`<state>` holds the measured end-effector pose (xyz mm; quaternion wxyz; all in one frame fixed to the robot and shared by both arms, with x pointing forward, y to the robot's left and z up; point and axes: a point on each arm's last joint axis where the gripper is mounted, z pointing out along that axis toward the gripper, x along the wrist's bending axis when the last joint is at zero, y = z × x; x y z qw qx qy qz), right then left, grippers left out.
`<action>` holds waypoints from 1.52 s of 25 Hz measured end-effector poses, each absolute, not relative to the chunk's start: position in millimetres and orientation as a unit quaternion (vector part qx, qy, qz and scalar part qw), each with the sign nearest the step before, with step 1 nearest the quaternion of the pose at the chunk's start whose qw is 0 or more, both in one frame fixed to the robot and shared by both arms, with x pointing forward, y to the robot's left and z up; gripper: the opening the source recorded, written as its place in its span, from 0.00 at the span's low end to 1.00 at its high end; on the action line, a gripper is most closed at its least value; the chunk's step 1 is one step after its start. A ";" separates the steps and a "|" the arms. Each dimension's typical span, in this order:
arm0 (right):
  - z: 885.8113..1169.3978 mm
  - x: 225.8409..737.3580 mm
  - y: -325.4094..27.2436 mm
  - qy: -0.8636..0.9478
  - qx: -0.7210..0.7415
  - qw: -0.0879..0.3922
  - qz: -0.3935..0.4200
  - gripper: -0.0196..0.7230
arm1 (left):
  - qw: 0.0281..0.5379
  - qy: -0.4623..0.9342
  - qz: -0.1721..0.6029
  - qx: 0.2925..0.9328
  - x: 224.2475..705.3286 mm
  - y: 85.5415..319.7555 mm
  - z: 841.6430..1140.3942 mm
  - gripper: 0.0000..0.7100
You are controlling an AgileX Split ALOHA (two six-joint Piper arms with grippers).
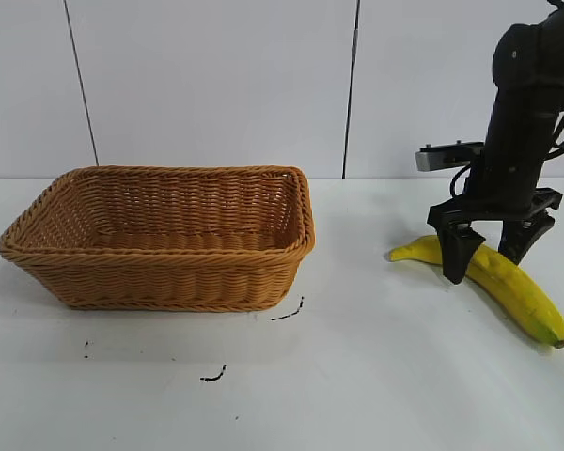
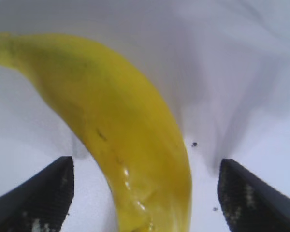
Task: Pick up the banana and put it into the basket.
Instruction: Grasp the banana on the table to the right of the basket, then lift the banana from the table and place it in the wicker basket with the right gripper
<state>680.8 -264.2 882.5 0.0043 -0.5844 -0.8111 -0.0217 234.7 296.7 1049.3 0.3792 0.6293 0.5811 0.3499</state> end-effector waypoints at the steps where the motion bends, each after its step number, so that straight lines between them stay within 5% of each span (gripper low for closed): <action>1: 882.5 680.7 -264.4 -0.812 -0.584 0.004 -0.021 0.62 | 0.379 0.581 0.350 0.629 234.7 296.7 1049.3 0.98; 3: 882.5 680.4 -265.7 -0.814 -0.581 0.002 -0.014 0.45 | 0.379 0.581 0.350 0.629 234.7 296.7 1049.3 0.98; 10: 901.4 681.7 -268.8 -0.815 -0.580 -0.013 -0.002 0.46 | 0.379 0.581 0.350 0.629 234.7 296.7 1049.3 0.98; 22: 1055.7 697.7 -263.8 -0.798 -0.575 -0.130 -0.122 0.46 | 0.379 0.581 0.350 0.629 234.7 296.7 1049.3 0.98; 30: 1064.2 696.4 -255.8 -0.813 -0.552 -0.136 -0.126 0.46 | 0.379 0.581 0.350 0.629 234.7 296.7 1049.3 0.98; 38: 1096.0 691.7 -185.3 -0.860 -0.448 -0.174 -0.170 0.46 | 0.379 0.581 0.350 0.629 234.7 296.7 1049.3 0.98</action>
